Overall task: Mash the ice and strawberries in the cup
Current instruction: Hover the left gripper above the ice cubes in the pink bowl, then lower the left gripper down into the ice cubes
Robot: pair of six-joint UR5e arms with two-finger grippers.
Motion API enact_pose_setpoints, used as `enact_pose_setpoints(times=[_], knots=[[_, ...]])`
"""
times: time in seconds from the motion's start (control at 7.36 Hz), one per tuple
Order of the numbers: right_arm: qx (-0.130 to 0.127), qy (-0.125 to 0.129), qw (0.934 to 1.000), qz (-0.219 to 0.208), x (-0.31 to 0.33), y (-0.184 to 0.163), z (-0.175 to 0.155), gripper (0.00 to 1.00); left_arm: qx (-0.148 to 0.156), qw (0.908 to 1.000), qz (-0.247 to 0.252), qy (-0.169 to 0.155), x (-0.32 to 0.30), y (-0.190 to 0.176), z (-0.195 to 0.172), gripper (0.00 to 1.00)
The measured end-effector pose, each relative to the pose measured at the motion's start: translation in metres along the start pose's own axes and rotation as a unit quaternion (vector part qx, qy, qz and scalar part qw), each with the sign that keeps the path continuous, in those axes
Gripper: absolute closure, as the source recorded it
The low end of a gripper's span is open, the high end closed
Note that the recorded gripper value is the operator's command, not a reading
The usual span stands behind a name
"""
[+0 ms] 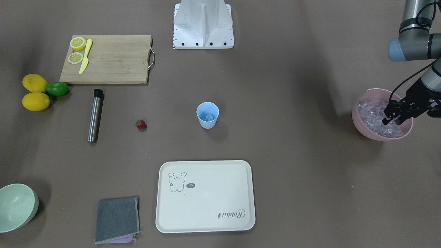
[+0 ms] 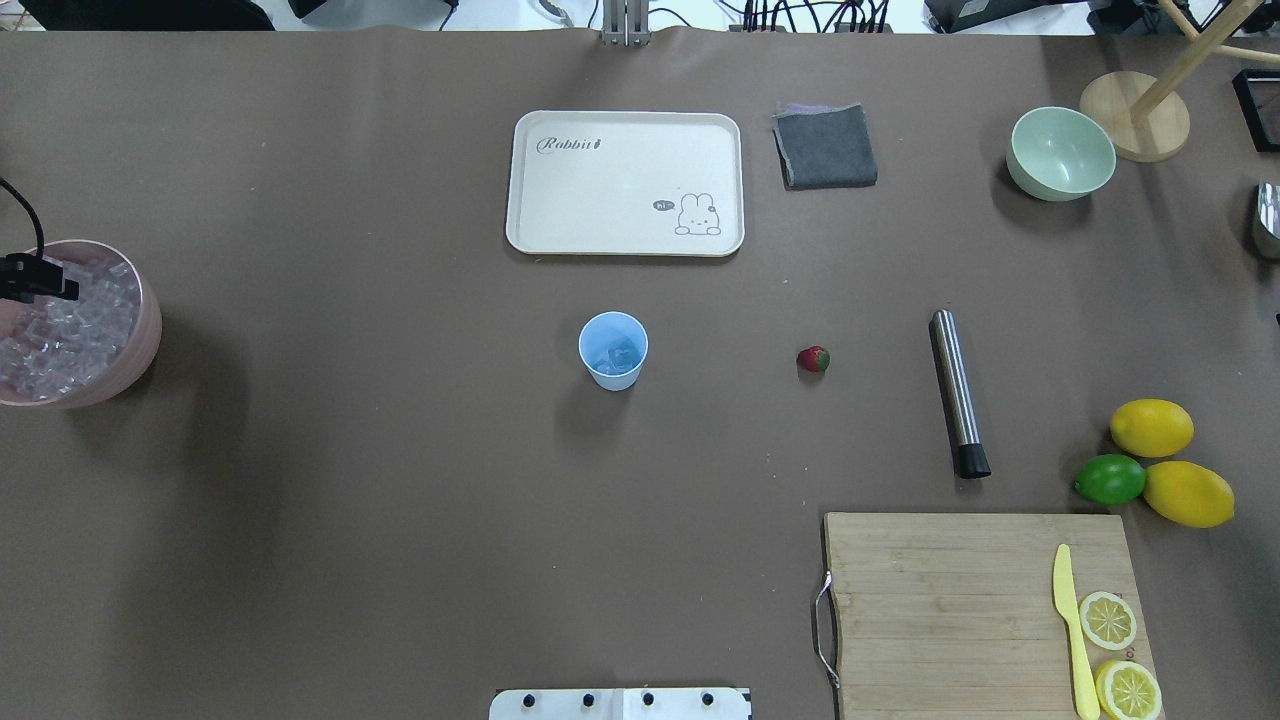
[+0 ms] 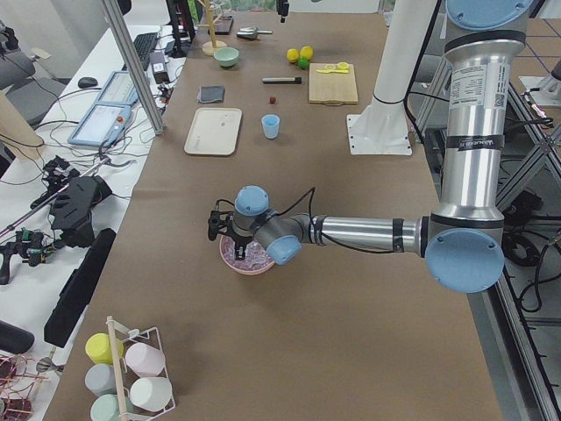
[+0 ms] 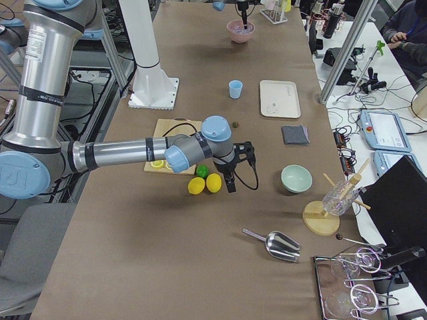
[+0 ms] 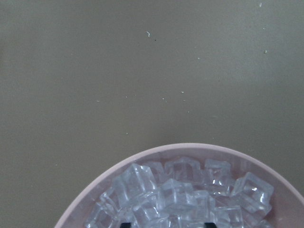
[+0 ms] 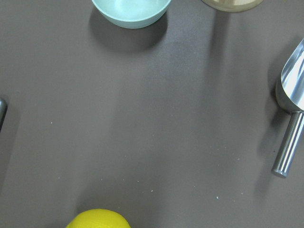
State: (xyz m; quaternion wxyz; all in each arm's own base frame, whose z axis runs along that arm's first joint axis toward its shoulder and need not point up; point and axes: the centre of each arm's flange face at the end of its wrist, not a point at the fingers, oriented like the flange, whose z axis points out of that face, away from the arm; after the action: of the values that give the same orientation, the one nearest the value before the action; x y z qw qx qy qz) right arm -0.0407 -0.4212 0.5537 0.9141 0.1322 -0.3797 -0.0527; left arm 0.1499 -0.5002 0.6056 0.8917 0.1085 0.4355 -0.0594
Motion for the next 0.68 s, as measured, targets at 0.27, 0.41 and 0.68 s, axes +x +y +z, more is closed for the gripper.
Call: enact_pose_setpoints(times=[0.27,0.41,0.68], knots=[[0.000,0.000,1.0000,0.000,0.0000,0.0000,0.0000,0.00,-0.002,1.0000,0.002,0.000,0.0007,0.0011,0.0014,0.56],[0.000,0.000,1.0000,0.000,0.0000,0.0000,0.0000,0.00,-0.002,1.0000,0.002,0.000,0.0007,0.0013,0.0015,0.56],[0.000,0.000,1.0000,0.000,0.0000,0.0000,0.0000,0.00,-0.002,1.0000,0.001,0.000,-0.0001,0.0019,0.0020,0.56]])
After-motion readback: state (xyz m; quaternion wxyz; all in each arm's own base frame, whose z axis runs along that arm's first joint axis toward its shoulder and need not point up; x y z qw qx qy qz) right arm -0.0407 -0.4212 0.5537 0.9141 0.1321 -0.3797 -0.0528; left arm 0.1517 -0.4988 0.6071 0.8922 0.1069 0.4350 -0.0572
